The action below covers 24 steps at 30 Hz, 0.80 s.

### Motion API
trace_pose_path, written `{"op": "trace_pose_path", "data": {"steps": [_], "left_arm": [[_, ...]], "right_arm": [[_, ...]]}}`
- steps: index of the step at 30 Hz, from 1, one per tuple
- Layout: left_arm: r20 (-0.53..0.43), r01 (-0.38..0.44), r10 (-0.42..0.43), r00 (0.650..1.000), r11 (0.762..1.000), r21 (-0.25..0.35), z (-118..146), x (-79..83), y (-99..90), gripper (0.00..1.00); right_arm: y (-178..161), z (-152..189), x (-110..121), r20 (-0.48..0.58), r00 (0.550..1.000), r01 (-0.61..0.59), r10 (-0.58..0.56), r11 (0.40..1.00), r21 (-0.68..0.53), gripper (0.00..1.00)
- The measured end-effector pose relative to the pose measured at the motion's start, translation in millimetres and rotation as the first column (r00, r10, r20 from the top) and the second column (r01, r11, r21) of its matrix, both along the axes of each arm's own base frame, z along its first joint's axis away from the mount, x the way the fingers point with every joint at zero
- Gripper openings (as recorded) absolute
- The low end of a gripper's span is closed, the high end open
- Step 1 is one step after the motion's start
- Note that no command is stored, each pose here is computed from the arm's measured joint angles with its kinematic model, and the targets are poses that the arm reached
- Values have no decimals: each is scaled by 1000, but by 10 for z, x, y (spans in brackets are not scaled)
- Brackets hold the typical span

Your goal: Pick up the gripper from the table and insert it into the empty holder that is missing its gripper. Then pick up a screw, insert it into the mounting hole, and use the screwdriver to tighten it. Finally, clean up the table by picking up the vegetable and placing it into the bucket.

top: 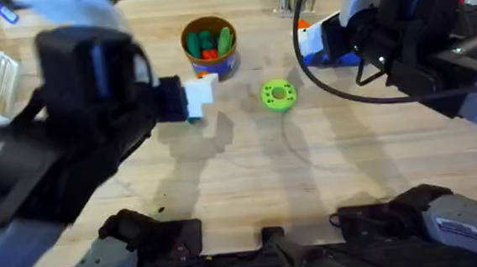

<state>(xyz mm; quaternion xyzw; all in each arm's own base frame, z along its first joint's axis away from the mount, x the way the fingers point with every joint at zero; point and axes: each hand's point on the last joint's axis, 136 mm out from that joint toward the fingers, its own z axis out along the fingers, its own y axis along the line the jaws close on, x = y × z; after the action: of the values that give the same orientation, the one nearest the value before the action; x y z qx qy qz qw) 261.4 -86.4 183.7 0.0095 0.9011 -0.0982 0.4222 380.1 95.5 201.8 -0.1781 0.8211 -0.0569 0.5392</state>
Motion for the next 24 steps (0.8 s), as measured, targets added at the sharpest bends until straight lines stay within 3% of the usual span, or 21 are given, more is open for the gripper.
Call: {"op": "trace_pose_path", "data": {"steps": [6, 9, 15, 20, 24], "left_arm": [[-134, -30, 36, 990, 999, 45, -322, 104, 5, 988], [-215, -141, 145, 966, 989, 35, -538, 164, 126, 986], [-335, -342, 334, 881, 939, 35, -964, 321, 354, 986], [-362, -379, 367, 857, 924, 38, -1214, 480, 337, 986], [-405, -388, 381, 832, 919, 66, -1415, 479, 337, 986]], "right_arm": [[1, 2, 1, 1, 1000, 0, 0, 1000, 1, 992], [4, 2, 1, 1, 1000, -2, 2, 1000, 2, 992], [4, 2, 1, 0, 1000, -1, 1, 1000, 4, 992], [4, 1, 0, 0, 1000, -1, 1, 1000, 5, 992], [4, 1, 0, 0, 1000, -1, 1, 1000, 5, 992]]}}
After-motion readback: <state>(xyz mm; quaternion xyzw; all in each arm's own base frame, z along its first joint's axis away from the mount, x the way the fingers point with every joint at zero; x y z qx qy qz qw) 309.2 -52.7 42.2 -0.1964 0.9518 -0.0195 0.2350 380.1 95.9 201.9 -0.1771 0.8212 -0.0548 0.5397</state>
